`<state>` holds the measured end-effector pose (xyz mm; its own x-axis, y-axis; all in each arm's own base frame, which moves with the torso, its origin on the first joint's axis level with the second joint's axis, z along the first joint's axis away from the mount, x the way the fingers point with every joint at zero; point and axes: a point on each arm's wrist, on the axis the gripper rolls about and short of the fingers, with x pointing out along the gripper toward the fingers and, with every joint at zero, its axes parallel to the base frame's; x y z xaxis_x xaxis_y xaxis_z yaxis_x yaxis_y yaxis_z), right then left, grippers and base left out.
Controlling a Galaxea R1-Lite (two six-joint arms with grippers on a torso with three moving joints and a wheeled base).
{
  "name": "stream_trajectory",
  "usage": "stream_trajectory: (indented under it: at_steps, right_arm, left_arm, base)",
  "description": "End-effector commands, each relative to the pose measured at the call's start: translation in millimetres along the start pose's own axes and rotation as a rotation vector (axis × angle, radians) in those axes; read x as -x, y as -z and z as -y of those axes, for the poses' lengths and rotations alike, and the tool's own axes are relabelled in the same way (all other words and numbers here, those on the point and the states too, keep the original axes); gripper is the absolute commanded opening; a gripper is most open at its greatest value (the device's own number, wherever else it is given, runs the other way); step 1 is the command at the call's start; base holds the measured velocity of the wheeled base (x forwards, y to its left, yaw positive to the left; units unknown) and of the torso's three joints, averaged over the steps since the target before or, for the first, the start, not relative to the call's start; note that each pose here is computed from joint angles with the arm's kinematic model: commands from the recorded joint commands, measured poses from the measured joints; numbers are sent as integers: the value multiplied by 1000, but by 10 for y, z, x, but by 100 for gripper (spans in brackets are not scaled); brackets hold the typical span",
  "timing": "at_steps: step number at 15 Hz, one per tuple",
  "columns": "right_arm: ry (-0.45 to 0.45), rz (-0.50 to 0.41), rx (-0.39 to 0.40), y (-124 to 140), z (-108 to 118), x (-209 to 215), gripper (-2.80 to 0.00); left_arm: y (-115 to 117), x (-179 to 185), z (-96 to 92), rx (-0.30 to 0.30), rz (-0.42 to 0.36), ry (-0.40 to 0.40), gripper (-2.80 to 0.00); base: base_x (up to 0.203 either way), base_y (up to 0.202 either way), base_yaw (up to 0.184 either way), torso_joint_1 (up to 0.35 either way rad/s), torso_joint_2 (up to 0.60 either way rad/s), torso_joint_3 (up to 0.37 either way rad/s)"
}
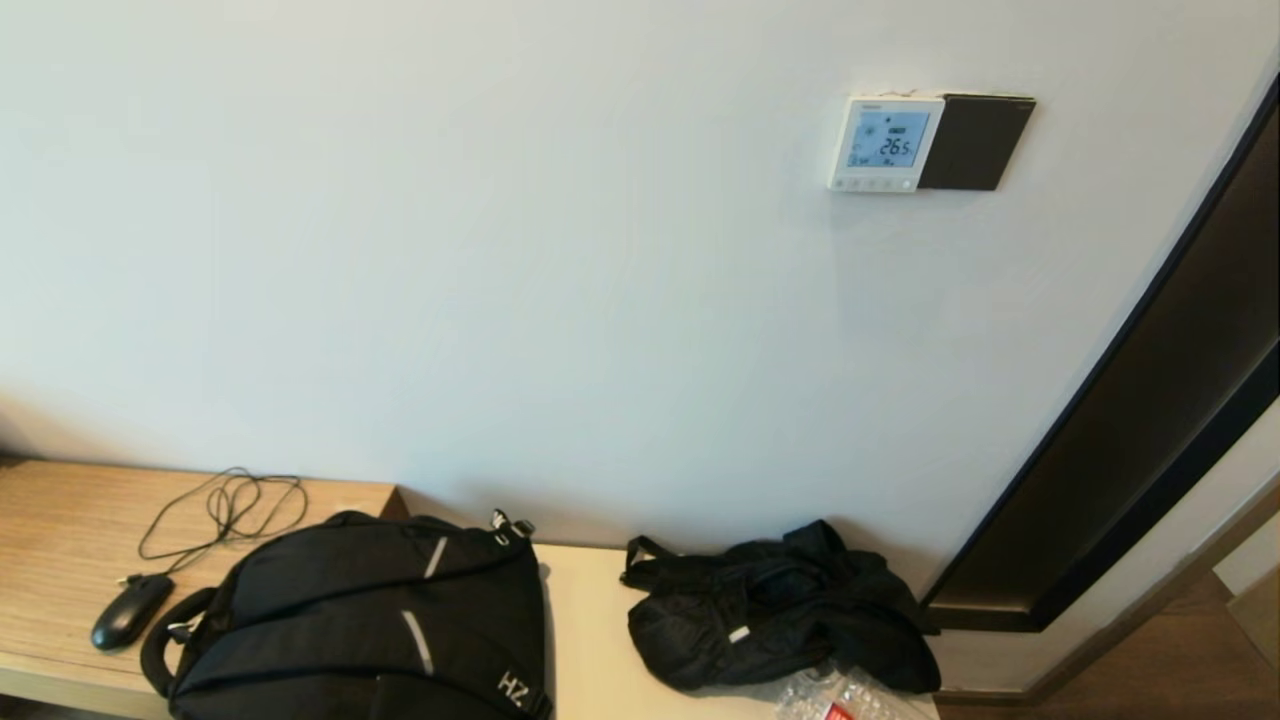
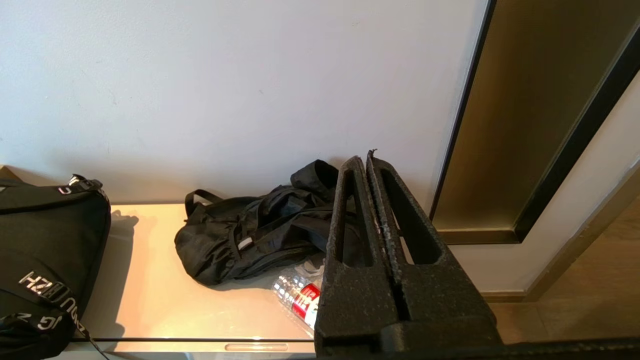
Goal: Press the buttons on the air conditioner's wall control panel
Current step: Turn off the central air conditioner
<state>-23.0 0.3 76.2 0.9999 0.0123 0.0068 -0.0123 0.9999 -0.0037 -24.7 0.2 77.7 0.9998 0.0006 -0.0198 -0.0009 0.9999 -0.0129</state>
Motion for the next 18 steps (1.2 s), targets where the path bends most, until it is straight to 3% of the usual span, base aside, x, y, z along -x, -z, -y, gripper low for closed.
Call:
stream_trajectory:
  at_steps: [1, 3, 6, 10, 12, 18]
  right_arm:
    - [0, 2, 3, -1, 0, 1, -280]
    - [0, 16, 23, -12, 0, 2, -280]
    - [7, 116, 77, -168, 0, 33, -280]
    - [-15, 246, 84, -793, -7, 340, -280]
    - [-36, 222, 85, -1144, -11, 331, -280]
    - [-3, 167, 78, -2155, 17, -574, -280]
  left_arm:
    - [0, 1, 0, 1, 1, -1, -280]
    - [0, 1, 0, 1, 1, -1, -280]
    - [0, 1, 0, 1, 1, -1, -280]
    - [0, 1, 0, 1, 1, -1, -280]
    - [0, 1, 0, 1, 1, -1, -280]
    - [0, 1, 0, 1, 1, -1, -280]
  base:
    - [0, 0, 0, 0, 0, 0]
    - [0, 0, 0, 0, 0, 0]
    - [0, 0, 0, 0, 0, 0]
    - [0, 0, 0, 0, 0, 0]
    - [0, 0, 0, 0, 0, 0]
    - [0, 0, 0, 0, 0, 0]
